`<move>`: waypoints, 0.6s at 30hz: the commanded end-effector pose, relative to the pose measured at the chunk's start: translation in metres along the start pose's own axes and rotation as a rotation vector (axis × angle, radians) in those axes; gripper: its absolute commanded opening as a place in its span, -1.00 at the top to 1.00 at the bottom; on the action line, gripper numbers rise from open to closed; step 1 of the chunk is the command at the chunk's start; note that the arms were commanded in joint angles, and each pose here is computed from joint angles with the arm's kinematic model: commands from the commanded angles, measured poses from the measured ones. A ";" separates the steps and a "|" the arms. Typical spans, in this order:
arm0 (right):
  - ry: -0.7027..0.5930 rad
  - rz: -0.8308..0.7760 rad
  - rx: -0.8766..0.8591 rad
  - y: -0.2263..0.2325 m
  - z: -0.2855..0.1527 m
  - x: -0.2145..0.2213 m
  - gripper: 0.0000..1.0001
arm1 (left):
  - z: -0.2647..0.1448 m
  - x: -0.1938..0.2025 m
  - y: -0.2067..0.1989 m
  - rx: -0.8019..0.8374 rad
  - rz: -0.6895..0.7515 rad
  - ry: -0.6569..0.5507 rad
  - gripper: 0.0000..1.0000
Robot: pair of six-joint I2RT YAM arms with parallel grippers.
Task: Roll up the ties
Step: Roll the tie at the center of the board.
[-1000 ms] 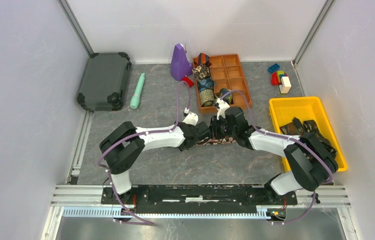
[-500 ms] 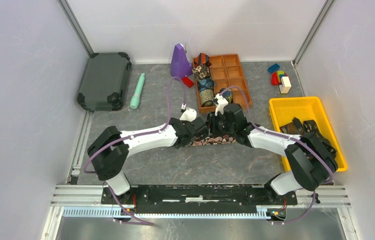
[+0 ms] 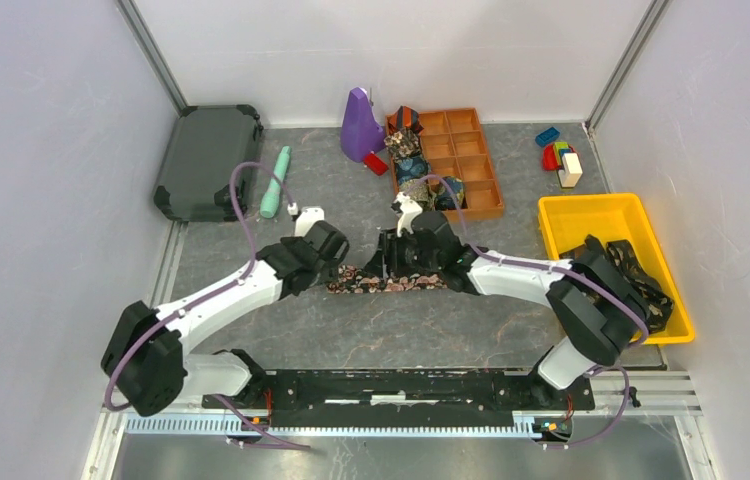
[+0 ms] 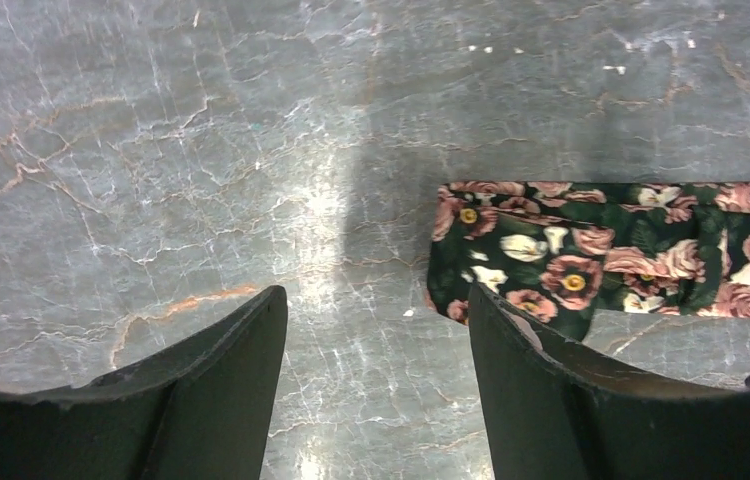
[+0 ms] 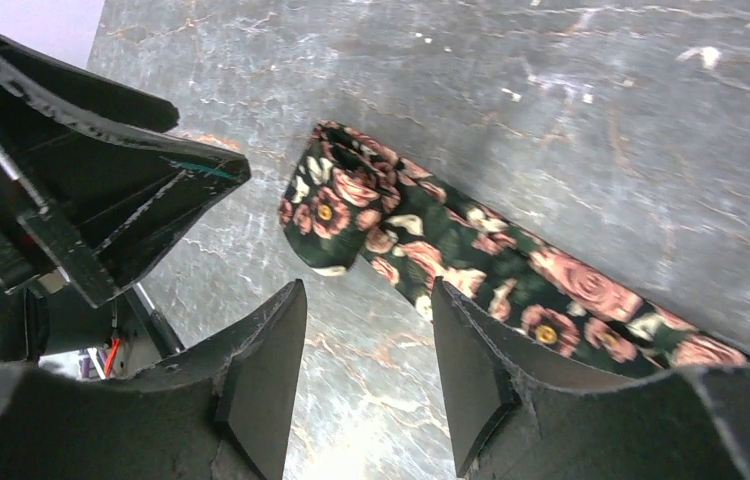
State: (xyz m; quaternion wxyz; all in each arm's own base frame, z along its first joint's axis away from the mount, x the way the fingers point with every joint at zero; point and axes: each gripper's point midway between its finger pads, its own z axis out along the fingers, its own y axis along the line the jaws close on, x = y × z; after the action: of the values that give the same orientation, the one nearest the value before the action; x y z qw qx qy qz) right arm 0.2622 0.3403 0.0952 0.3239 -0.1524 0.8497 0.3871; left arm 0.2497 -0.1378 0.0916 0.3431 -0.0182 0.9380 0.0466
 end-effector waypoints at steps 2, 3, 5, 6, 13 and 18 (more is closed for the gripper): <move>-0.050 0.018 -0.018 0.027 0.022 -0.018 -0.14 | 0.008 -0.002 0.001 0.128 -0.093 -0.020 -0.46; -0.047 0.020 -0.019 0.030 0.026 -0.018 -0.15 | 0.009 -0.001 0.001 0.146 -0.105 -0.017 -0.46; -0.040 0.026 -0.012 0.033 0.033 -0.017 -0.17 | 0.010 0.000 0.000 0.177 -0.121 -0.023 -0.46; -0.035 0.027 -0.012 0.035 0.036 -0.015 -0.17 | 0.009 0.000 -0.002 0.190 -0.124 -0.026 -0.46; 0.002 0.036 -0.004 0.038 0.055 -0.006 -0.17 | 0.016 0.006 -0.009 0.232 -0.125 -0.010 -0.46; 0.025 0.042 0.002 0.035 0.062 0.002 -0.09 | 0.023 0.012 -0.014 0.242 -0.121 0.007 -0.46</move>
State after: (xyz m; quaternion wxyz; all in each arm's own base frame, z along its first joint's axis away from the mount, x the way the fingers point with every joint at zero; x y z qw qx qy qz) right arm 0.2630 0.3994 0.0747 0.2956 -0.1449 0.8623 0.3849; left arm 0.2497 -0.1423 0.0690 0.3338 -0.0603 0.9377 -0.0746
